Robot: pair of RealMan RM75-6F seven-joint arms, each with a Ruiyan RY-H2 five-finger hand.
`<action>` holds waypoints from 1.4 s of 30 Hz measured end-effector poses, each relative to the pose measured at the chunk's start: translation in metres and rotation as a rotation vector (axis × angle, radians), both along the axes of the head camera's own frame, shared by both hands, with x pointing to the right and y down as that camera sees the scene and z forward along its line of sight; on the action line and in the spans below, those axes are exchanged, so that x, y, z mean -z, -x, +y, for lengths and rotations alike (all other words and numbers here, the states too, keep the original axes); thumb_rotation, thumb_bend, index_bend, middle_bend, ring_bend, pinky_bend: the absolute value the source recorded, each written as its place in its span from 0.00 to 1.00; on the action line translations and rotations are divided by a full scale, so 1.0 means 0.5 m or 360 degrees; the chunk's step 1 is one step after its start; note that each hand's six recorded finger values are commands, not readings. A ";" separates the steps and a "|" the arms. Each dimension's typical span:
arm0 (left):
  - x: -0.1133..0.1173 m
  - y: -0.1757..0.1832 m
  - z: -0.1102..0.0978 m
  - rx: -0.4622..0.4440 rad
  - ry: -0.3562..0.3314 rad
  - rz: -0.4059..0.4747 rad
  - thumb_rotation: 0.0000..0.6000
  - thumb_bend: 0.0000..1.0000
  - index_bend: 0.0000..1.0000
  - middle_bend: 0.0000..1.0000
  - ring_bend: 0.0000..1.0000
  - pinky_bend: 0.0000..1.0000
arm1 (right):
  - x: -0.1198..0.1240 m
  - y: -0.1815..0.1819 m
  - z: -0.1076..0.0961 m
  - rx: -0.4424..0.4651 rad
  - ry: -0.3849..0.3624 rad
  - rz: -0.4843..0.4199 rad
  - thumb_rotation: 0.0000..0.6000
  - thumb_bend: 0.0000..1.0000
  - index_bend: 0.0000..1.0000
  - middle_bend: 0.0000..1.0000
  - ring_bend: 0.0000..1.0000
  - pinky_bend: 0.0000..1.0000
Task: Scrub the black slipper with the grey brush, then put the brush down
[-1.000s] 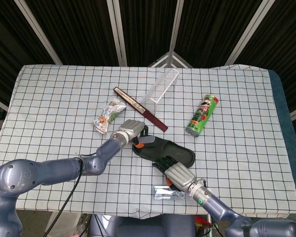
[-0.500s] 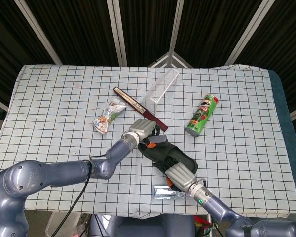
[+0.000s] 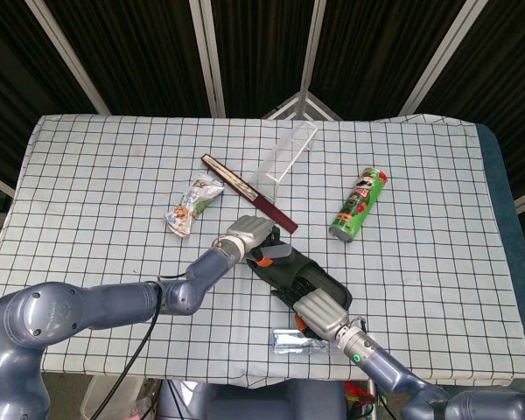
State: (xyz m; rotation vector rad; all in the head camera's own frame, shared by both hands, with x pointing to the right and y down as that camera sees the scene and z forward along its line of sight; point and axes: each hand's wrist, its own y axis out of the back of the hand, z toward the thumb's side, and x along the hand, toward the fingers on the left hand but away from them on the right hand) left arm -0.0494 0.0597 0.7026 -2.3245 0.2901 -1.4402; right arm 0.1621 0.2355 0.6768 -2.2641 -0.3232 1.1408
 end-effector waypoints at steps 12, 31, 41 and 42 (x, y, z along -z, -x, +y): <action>0.040 0.045 -0.003 -0.0020 0.0037 -0.0208 1.00 0.69 0.64 0.60 0.47 0.50 | 0.012 0.006 0.008 0.0024 -0.0047 0.0004 1.00 0.85 0.00 0.01 0.00 0.00; 0.127 0.143 -0.018 0.0055 0.0013 -0.0203 1.00 0.69 0.64 0.60 0.47 0.50 | 0.060 -0.059 0.011 -0.0040 -0.0228 0.0325 0.97 0.71 0.00 0.00 0.00 0.00; 0.137 0.245 0.029 0.0041 0.0069 -0.0257 1.00 0.69 0.65 0.60 0.48 0.51 | 0.154 -0.109 0.021 -0.0177 -0.0376 0.0387 0.97 0.70 0.00 0.00 0.00 0.00; 0.136 0.253 0.035 0.0032 0.0074 -0.0262 1.00 0.69 0.65 0.60 0.48 0.51 | 0.162 -0.116 0.023 -0.0191 -0.0395 0.0394 0.97 0.69 0.00 0.00 0.00 0.00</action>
